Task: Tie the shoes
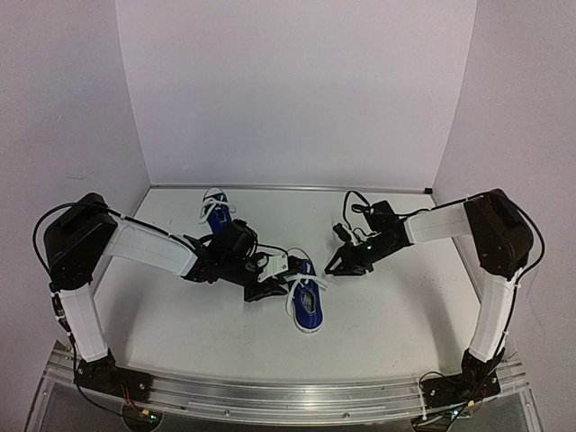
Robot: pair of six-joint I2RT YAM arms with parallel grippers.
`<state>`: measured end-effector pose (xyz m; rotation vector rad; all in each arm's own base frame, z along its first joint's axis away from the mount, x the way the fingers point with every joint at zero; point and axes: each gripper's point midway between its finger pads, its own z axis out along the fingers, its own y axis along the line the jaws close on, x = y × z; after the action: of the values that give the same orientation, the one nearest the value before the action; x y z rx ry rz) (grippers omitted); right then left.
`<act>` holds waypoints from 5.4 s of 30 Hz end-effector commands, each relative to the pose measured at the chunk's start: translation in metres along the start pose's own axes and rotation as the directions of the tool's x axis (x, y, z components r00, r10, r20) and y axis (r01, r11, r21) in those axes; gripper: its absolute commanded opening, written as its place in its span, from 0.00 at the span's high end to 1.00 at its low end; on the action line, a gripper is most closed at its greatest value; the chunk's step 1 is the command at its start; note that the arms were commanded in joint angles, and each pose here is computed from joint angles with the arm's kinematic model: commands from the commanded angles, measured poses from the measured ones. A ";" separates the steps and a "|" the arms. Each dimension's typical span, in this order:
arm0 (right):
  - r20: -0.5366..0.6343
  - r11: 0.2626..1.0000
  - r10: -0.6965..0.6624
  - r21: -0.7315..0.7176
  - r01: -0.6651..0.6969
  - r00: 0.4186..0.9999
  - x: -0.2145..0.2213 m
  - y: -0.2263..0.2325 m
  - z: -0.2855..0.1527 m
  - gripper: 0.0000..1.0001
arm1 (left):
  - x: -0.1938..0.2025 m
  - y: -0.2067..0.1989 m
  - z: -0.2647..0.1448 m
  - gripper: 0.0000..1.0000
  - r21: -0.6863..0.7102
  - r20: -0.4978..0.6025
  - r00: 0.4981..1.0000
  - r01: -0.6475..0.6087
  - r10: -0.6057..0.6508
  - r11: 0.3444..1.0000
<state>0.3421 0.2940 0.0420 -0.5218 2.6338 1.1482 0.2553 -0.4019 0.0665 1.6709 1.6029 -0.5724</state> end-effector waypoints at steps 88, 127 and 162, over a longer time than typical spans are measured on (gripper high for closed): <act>-0.013 0.984 -0.175 -0.037 0.174 0.984 -0.005 0.051 0.003 1.00 | -0.022 0.061 -0.033 0.59 -0.213 0.044 0.998 -0.036 0.047 0.976; -0.010 0.986 -0.165 -0.011 0.165 0.986 -0.009 0.048 0.003 1.00 | -0.034 0.049 0.014 0.70 0.002 0.085 0.996 -0.010 0.009 1.000; -0.130 0.980 -0.183 -0.102 0.170 0.974 0.032 0.077 0.049 1.00 | -0.012 0.057 0.018 1.00 -0.032 0.077 0.992 0.101 -0.098 0.994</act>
<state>0.2859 0.3592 0.0311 -0.8349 2.6624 1.2025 0.2993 -0.4164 0.0469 1.6228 1.7197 -0.6588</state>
